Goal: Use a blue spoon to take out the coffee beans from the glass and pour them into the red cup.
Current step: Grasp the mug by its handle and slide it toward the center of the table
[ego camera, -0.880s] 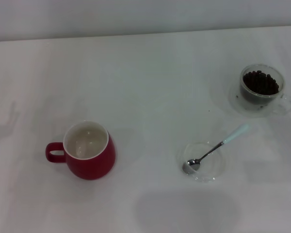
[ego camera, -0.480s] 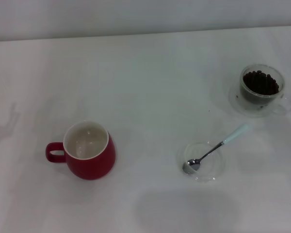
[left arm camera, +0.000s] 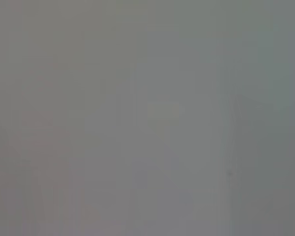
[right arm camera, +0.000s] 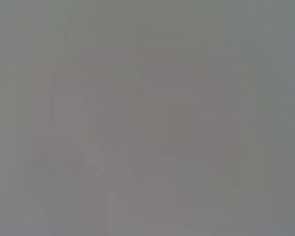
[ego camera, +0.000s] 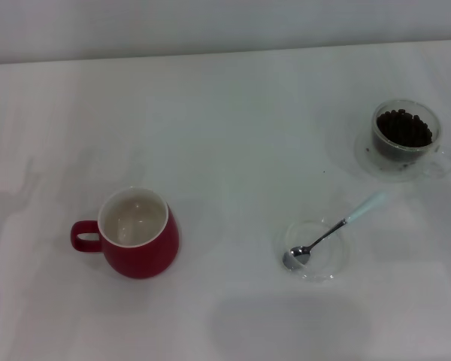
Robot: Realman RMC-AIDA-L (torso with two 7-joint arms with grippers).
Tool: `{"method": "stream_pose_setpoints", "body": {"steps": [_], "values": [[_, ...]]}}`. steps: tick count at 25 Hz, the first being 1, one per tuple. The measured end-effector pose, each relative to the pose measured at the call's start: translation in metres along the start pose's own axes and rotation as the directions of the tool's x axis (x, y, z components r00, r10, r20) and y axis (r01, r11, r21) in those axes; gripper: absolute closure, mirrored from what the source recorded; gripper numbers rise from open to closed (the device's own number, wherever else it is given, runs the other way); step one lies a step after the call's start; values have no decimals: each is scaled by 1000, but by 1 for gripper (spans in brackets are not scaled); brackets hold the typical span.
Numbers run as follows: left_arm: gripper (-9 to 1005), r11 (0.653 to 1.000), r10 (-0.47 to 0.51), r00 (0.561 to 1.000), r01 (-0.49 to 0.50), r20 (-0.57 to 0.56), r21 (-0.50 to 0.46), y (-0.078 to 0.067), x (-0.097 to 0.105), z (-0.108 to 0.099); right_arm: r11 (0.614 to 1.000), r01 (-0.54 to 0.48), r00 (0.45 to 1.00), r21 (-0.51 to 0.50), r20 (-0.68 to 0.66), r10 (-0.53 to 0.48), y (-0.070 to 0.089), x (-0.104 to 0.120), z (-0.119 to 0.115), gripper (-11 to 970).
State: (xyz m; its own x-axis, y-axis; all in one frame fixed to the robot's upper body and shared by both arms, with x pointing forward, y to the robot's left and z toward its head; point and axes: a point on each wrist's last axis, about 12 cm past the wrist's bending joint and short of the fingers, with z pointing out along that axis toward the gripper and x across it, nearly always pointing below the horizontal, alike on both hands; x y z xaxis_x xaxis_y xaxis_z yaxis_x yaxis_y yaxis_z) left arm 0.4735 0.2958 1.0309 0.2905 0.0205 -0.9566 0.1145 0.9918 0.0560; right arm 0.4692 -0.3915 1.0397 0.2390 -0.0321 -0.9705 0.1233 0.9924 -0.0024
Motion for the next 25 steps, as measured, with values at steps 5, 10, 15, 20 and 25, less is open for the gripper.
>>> {"method": "stream_pose_setpoints", "body": {"steps": [5,10,15,20,25], "values": [[121,1000,-12,1000,12,-10,-8,-2,1,-12,1000,6,1000,5,-24,-6,-2,2,5,121],[121,1000,-17,1000,18,14,-14,-2,-3,-31,1000,5,1000,0,-24,-5,0,2,9,121],[121,999,-25,1000,24,11,27,-7,-4,-49,1000,2,999,2,-41,-2,1,4,12,121],[121,995,-38,999,41,-29,88,-16,-2,-65,1000,0,999,4,-49,0,1,5,12,121],[121,993,-46,997,53,-68,102,-19,-1,-82,1000,-7,999,4,-53,7,2,6,11,121]]}}
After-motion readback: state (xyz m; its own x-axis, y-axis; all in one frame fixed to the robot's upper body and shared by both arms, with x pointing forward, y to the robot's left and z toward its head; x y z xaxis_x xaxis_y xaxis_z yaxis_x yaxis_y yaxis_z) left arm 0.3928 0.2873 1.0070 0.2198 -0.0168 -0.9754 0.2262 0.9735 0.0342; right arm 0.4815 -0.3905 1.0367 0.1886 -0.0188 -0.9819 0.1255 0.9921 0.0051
